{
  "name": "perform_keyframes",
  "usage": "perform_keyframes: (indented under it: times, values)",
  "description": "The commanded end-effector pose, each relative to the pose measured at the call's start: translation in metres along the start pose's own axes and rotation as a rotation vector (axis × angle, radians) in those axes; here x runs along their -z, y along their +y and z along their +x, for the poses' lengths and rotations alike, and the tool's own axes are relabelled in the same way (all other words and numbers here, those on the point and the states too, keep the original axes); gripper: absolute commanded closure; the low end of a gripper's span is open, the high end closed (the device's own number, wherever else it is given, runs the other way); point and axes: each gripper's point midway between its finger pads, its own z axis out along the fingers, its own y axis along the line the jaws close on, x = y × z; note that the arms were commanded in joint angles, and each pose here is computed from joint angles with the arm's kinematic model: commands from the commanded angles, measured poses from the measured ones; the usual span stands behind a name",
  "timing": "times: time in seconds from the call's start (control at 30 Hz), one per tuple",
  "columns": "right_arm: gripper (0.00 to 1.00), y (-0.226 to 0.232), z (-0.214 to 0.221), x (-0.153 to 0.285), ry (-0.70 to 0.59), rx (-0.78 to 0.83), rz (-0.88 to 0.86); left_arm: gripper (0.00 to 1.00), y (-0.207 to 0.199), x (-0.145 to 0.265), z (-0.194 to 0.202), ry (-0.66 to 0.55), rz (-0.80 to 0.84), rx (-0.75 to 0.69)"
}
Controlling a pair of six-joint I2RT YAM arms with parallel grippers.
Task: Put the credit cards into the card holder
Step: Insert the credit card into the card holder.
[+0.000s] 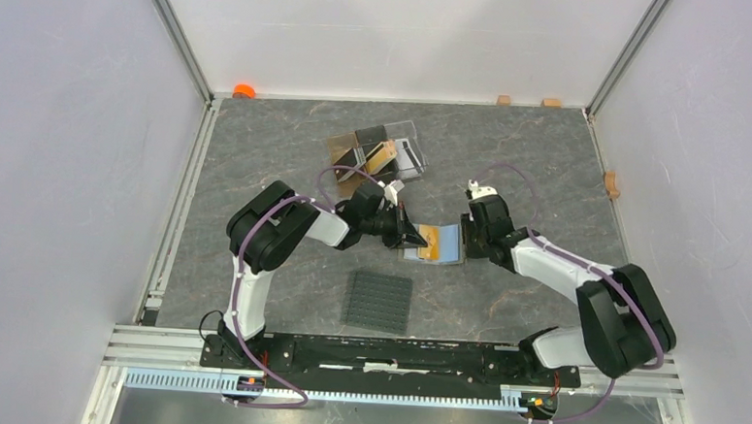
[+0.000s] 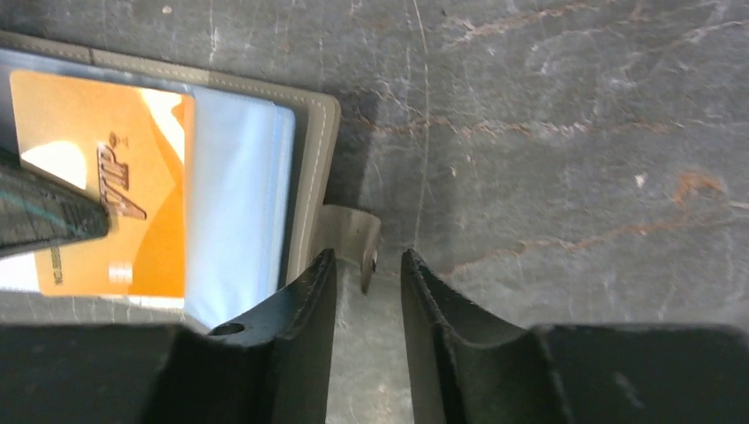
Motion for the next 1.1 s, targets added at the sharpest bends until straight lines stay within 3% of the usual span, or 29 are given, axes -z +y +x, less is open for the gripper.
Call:
perform_keyframes:
  times: [0.0, 0.33, 0.53, 0.9, 0.97, 1.07]
  values:
    - [0.58, 0.003, -0.002, 0.022, -0.008, -0.048, -0.045, 0.98, 0.037, -0.002, 0.014, 0.022, -0.147, 0.010]
    - [0.38, 0.027, 0.000, 0.033, -0.069, -0.150, -0.282, 0.98, 0.039, -0.002, 0.015, 0.028, -0.152, 0.010]
    - [0.37, 0.024, 0.018, 0.020, -0.034, -0.198, -0.311, 0.98, 0.037, -0.001, 0.016, 0.030, -0.148, 0.006]
    - [0.52, 0.028, 0.021, 0.004, -0.023, -0.257, -0.361, 0.98, 0.037, -0.001, 0.016, 0.034, -0.146, 0.006]
    - [0.58, 0.027, 0.026, 0.001, -0.002, -0.262, -0.349, 0.98, 0.037, -0.001, 0.016, 0.035, -0.146, 0.004]
    - [0.77, 0.020, 0.038, -0.004, 0.040, -0.268, -0.302, 0.98, 0.037, -0.001, 0.015, 0.031, -0.146, 0.004]
